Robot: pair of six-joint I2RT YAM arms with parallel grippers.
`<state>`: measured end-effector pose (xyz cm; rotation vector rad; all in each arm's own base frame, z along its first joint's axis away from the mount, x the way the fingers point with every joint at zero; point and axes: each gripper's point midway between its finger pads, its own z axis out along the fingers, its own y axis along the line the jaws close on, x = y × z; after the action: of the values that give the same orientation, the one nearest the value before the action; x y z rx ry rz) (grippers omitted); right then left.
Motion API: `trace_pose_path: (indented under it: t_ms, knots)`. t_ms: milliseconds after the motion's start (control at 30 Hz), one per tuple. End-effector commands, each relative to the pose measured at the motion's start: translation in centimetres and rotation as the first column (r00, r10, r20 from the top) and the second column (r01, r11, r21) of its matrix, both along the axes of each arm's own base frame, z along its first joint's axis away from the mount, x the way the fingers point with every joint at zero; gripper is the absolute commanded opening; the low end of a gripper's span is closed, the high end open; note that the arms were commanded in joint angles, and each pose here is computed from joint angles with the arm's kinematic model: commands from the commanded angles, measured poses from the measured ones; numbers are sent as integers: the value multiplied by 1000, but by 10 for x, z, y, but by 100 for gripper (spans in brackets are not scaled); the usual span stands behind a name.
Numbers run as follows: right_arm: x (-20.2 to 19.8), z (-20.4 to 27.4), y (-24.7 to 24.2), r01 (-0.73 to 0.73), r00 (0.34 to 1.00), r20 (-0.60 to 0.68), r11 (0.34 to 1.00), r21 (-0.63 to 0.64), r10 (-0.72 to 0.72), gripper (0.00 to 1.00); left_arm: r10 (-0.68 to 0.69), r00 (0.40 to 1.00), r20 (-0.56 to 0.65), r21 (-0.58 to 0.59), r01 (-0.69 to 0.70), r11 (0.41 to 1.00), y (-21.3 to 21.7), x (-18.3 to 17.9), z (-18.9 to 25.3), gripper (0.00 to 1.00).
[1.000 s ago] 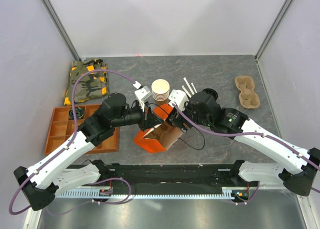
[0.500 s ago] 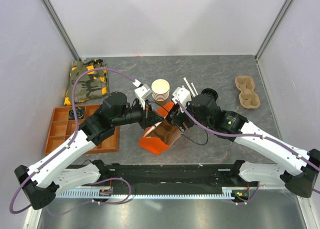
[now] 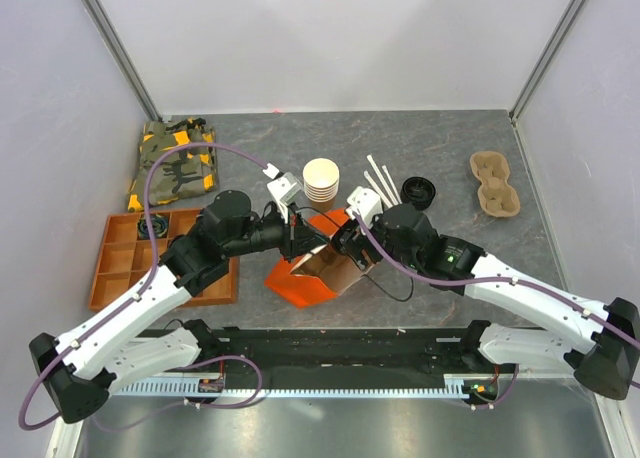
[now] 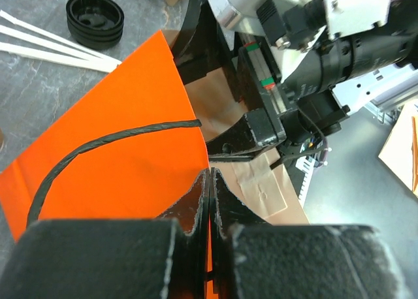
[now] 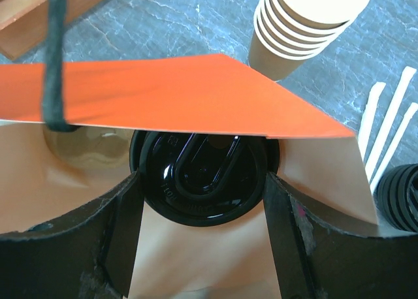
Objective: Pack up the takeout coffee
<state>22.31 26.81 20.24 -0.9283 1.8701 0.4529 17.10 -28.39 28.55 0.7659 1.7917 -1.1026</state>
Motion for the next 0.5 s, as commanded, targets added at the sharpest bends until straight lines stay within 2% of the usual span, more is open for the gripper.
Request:
trace_pose_path:
  t_ms: [0, 300, 467]
  knots:
    - [6, 17, 8, 0, 998, 68, 996, 86, -6, 26, -13, 999, 46, -51, 16, 999, 1, -3, 14, 2]
    - [2, 47, 19, -68, 992, 114, 985, 159, 50, 27, -36, 999, 16, -79, 37, 996, 10, 0, 15, 2]
    - [8, 42, 26, -69, 992, 120, 987, 148, 51, 27, -61, 998, 16, -92, 62, 994, 10, 0, 18, 2]
